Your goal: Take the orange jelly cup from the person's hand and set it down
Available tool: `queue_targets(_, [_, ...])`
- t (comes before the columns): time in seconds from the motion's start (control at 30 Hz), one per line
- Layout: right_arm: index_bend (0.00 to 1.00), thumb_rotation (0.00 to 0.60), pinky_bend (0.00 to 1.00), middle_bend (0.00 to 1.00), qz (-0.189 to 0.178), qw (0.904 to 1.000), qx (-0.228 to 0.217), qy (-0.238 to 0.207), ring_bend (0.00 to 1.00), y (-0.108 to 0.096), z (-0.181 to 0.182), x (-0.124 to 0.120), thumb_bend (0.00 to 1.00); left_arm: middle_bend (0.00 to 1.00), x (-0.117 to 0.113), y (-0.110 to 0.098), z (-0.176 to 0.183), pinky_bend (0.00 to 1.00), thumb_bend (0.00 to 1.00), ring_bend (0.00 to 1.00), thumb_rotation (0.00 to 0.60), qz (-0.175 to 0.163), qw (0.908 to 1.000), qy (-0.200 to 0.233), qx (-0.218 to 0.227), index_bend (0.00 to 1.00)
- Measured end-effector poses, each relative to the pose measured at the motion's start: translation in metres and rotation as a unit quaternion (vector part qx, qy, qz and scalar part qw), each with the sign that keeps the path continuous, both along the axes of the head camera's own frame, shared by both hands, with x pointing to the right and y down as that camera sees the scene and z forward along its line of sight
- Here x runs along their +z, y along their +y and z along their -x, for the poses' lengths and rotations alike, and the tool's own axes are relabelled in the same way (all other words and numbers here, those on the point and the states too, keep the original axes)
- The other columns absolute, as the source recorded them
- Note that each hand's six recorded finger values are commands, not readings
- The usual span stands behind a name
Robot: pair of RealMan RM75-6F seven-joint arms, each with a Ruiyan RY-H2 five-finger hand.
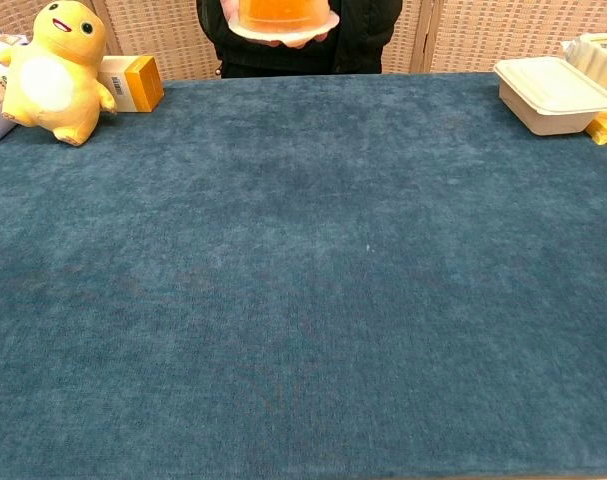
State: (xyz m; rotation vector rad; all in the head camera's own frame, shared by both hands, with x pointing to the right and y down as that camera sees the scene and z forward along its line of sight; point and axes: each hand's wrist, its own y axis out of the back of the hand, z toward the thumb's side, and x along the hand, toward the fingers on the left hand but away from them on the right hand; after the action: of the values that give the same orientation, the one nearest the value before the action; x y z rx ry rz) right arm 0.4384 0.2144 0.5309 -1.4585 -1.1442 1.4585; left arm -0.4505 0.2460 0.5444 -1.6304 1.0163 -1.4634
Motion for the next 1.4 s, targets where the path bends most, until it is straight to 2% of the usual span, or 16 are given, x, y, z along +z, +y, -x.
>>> queue_targets(0.17, [0.13,0.600,0.00,0.03,0.002,1.0000,0.000,0.001,0.00,-0.001,-0.002,0.002,0.25,0.00,0.001,0.000,-0.001,0.06,0.19,0.00,0.600,0.001,1.0000,-0.001,0.004,0.00])
queue_targets(0.3, [0.13,0.600,0.00,0.03,-0.002,1.0000,0.000,0.001,0.00,0.001,0.001,-0.002,0.25,0.00,0.001,-0.003,-0.011,0.06,0.18,0.00,0.600,0.003,0.9995,0.015,0.026,0.00])
queue_targets(0.43, [0.13,0.600,0.00,0.03,0.003,0.9999,-0.004,0.014,0.00,0.002,0.003,0.000,0.21,0.00,-0.009,-0.016,-0.036,0.03,0.07,0.00,0.600,0.002,0.9964,0.052,0.067,0.00])
queue_targets(0.53, [0.12,0.600,0.00,0.03,0.007,0.9997,-0.006,0.021,0.00,0.003,0.004,0.001,0.16,0.00,-0.022,-0.034,-0.062,0.02,0.03,0.00,0.600,0.001,0.9911,0.080,0.107,0.00])
queue_targets(0.67, [0.11,0.600,0.00,0.03,0.016,0.9997,0.000,0.017,0.00,0.003,0.003,0.003,0.14,0.00,-0.038,-0.065,-0.103,0.02,0.03,0.00,0.600,0.005,0.9837,0.102,0.148,0.00])
queue_targets(0.8, [0.11,0.600,0.00,0.03,0.011,0.9998,0.004,0.013,0.00,0.003,0.002,0.003,0.14,0.00,-0.052,-0.102,-0.148,0.02,0.03,0.00,0.600,-0.008,0.9769,0.097,0.190,0.00])
queue_targets(0.93, [0.11,0.600,0.00,0.03,0.009,0.9999,0.007,0.009,0.00,0.003,0.001,0.002,0.14,0.00,-0.058,-0.129,-0.180,0.02,0.02,0.00,0.600,-0.012,0.9735,0.092,0.209,0.00])
queue_targets(1.1, [0.11,0.600,0.00,0.03,0.013,0.9998,0.007,0.011,0.00,0.003,0.001,0.005,0.14,0.00,-0.053,-0.151,-0.221,0.02,0.05,0.00,0.600,0.003,0.9704,0.091,0.224,0.00])
queue_targets(1.2, [0.11,0.600,0.00,0.03,0.014,0.9998,0.009,0.010,0.00,0.003,0.000,0.005,0.14,0.00,-0.044,-0.158,-0.245,0.04,0.07,0.00,0.600,0.020,0.9692,0.093,0.227,0.00])
queue_targets(1.3, [0.11,0.600,0.00,0.03,0.013,0.9998,0.012,0.009,0.00,0.003,-0.001,0.004,0.14,0.03,-0.033,-0.161,-0.271,0.10,0.09,0.00,0.600,0.034,0.9674,0.093,0.233,0.00])
queue_targets(1.4, [0.11,0.600,0.00,0.03,0.014,0.9998,0.014,0.008,0.00,0.002,-0.003,0.005,0.14,0.03,-0.025,-0.162,-0.291,0.11,0.12,0.00,0.600,0.036,0.9674,0.087,0.235,0.00])
